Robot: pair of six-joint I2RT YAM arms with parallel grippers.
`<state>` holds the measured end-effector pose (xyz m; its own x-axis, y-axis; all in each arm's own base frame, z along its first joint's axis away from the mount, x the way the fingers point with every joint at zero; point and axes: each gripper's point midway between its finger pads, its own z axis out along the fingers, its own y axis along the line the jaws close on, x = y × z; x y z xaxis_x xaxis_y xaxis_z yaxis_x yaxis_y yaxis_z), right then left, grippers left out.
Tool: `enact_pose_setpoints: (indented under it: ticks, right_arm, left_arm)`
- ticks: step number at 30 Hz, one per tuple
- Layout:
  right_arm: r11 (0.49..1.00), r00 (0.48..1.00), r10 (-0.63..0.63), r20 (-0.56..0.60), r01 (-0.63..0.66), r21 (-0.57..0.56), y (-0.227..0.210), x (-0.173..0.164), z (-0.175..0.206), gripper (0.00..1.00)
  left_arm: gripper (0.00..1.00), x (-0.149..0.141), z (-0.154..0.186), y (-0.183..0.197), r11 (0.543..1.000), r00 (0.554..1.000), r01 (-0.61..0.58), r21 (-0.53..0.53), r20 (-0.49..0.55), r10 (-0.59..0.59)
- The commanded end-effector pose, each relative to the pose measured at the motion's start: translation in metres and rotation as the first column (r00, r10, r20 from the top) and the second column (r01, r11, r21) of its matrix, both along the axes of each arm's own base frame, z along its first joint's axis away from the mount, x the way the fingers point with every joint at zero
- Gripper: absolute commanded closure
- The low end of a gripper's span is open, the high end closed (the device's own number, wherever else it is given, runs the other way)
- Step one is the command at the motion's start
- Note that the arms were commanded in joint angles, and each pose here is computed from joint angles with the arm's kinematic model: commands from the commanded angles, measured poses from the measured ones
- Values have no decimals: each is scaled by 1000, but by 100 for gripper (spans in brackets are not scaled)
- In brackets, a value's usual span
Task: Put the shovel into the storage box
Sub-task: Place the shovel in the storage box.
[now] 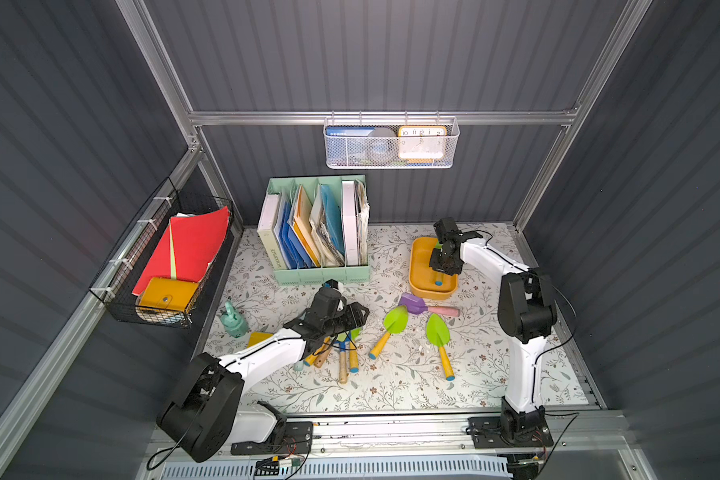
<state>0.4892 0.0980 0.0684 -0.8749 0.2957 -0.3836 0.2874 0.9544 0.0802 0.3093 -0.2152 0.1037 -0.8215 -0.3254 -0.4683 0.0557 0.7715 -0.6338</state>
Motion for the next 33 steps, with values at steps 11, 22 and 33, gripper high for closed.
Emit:
enact_pose_setpoints:
  ticks: [11, 22, 33]
  right_arm:
    - [998, 995, 40, -87, -45, -54, -9, -12, -19, 78]
    - [996, 994, 37, -100, -45, -78, -13, -15, -19, 64]
    - [997, 998, 68, -13, -67, 38, 15, -20, 28, 61]
  left_arm:
    - [33, 5, 0, -5, 1000, 1000, -5, -2, 8, 5]
    - [33, 5, -3, -4, 1000, 1000, -6, -2, 4, 6]
    - [33, 6, -5, -5, 1000, 1000, -7, -4, 3, 7]
